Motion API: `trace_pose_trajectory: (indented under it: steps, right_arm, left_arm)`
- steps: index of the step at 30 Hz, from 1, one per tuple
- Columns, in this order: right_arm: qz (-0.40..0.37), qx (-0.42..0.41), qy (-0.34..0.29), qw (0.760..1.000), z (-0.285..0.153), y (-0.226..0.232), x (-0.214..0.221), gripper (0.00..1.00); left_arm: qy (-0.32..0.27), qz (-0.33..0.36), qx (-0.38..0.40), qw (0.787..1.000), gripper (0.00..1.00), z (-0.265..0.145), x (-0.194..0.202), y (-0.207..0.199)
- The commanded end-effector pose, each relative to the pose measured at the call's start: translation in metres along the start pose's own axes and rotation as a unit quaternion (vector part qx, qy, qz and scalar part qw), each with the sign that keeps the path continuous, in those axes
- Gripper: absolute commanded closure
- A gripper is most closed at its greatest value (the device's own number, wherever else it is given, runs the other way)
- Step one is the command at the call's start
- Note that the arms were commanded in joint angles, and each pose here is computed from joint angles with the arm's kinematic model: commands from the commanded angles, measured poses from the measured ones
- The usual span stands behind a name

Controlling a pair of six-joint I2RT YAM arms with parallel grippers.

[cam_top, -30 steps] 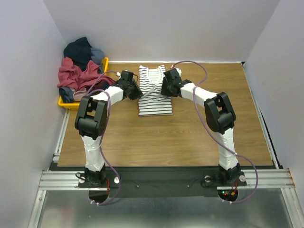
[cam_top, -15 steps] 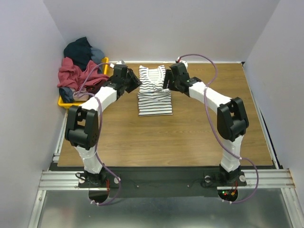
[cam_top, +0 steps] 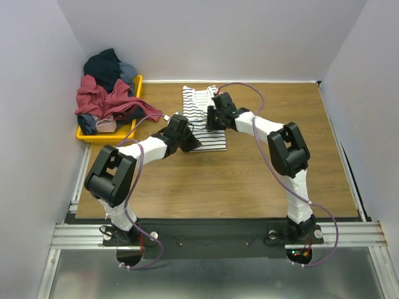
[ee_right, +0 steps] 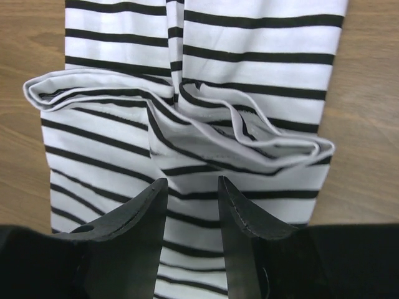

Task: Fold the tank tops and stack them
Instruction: Fold the tank top

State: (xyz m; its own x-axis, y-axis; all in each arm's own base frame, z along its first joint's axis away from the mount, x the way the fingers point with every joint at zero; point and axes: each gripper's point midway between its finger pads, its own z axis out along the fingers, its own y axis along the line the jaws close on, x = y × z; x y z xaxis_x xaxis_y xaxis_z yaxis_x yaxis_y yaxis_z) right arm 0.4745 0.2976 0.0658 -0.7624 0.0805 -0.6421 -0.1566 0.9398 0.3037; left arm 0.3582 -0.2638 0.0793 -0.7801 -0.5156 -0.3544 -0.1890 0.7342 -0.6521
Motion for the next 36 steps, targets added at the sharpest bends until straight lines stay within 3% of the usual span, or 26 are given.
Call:
trace_pose_trajectory:
  steps: [1,11,19,23,25,29,30,36]
  right_arm:
    - [-0.017,-0.038,-0.026,0.999,0.007,0.022,-0.024,0.56]
    - [0.024,0.026,-0.053,0.998,0.046,-0.013,-0.048,0.56]
    - [0.057,0.046,-0.057,0.996,0.043,-0.024,-0.052,0.55]
    - [0.055,0.043,-0.069,0.995,0.022,-0.02,-0.061,0.4]
    - [0.05,0.044,-0.088,0.994,0.006,-0.018,-0.075,0.31]
    - [0.044,0.056,-0.123,0.99,-0.027,-0.019,-0.098,0.29]
    - [0.044,0.06,-0.128,0.989,-0.034,-0.02,-0.099,0.29]
    - [0.06,0.097,-0.116,0.987,-0.072,-0.048,-0.065,0.24]
  left_arm:
    - [-0.025,-0.021,0.018,0.999,0.99,0.006,-0.012,-0.007]
    - [0.003,-0.05,-0.06,0.997,0.99,0.032,0.006,0.041]
    - [0.024,-0.07,-0.075,0.994,0.99,0.029,0.017,0.068]
    - [0.012,-0.041,-0.045,0.998,0.99,0.015,0.008,0.05]
    - [0.0,-0.027,-0.034,0.999,0.94,0.002,0.003,0.041]
    - [-0.029,-0.003,-0.029,0.999,0.78,-0.021,-0.01,0.034]
    - [-0.041,0.0,-0.024,0.999,0.69,-0.028,-0.016,0.029]
    - [-0.056,0.015,-0.045,0.997,0.44,-0.028,-0.026,0.038]
